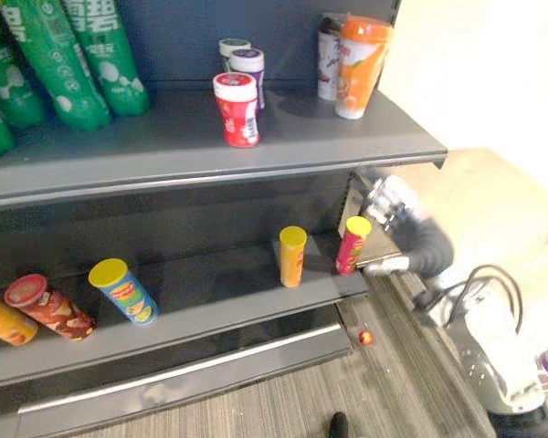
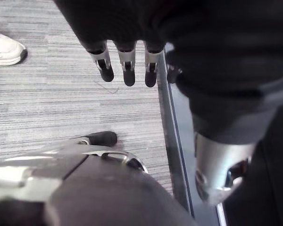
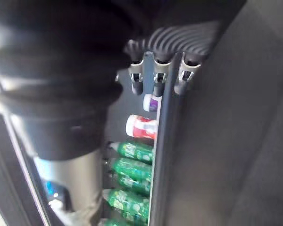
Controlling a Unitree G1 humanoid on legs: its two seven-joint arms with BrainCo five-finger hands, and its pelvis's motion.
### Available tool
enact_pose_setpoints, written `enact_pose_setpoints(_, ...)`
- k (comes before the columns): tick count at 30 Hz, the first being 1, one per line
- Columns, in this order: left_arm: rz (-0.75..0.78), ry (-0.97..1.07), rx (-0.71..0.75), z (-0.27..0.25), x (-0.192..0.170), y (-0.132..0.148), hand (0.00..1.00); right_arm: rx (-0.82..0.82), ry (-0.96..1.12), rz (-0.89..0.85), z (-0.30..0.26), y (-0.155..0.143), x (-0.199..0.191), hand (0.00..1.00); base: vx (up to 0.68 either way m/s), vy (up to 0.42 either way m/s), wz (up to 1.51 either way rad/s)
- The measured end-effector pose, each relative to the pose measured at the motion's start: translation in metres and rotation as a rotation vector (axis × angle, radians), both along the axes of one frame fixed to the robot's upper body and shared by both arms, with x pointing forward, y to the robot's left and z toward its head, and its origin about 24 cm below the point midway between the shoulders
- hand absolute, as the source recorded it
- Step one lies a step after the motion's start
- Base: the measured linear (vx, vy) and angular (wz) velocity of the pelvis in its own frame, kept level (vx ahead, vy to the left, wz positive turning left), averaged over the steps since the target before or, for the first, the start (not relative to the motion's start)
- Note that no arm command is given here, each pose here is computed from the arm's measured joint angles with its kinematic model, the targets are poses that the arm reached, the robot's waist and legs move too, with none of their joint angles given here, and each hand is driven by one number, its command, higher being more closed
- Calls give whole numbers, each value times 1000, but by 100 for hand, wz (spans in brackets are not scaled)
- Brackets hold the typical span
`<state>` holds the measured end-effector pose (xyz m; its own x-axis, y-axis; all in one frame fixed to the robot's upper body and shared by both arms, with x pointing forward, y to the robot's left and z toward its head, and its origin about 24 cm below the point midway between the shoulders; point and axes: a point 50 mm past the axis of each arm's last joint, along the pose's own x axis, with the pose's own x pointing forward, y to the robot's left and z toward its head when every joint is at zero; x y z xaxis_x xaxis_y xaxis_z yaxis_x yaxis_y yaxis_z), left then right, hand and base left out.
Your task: Put the gum and the chips on the shelf.
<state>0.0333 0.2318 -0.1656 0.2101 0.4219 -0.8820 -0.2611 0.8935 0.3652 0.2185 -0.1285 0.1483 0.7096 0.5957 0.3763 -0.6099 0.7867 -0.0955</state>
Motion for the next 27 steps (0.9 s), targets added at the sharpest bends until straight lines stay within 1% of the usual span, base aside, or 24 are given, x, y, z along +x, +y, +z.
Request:
enact_pose_setpoints(2,-9,1,-2,0,0,-1,0,-14,76,42,-15,6,-4,0,2,11,-11)
enact_pose_setpoints(5,-34,2,-5,0,2,-1,0,-27,194,54,-41,10,-9,0,-3,8,-7)
enact_pose_setpoints(11,-39,-6,-55,-1,2,-5,0,-101,507,-12,-113,9,-26,0,-1,2,-1)
enact_pose_setpoints(16,-10,-12,-106,-2,1,-7,0,-150,749,-125,-169,-2,-39,0,0,0,0)
enact_pose_setpoints(18,23,-11,-137,-3,-3,-8,0,-182,895,-168,-199,-6,-51,0,0,0,0)
enact_pose_setpoints(19,24,-11,-138,-3,-3,-8,0,-186,935,-178,-207,-8,-54,0,0,0,0)
enact_pose_setpoints(21,30,-13,-145,-3,-3,-7,0,-207,1092,-248,-238,-16,-72,0,-4,-4,-2)
enact_pose_setpoints(24,45,-19,-170,-3,-3,-7,0,-254,1205,-336,-261,-27,-90,0,-10,-8,-9)
enact_pose_setpoints(25,52,-17,-179,-3,-4,-8,0,-273,1244,-392,-270,-35,-99,0,-10,-8,-19)
enact_pose_setpoints(27,55,-12,-187,-4,-5,-8,0,-311,1269,-437,-277,-42,-105,0,-15,-9,-19)
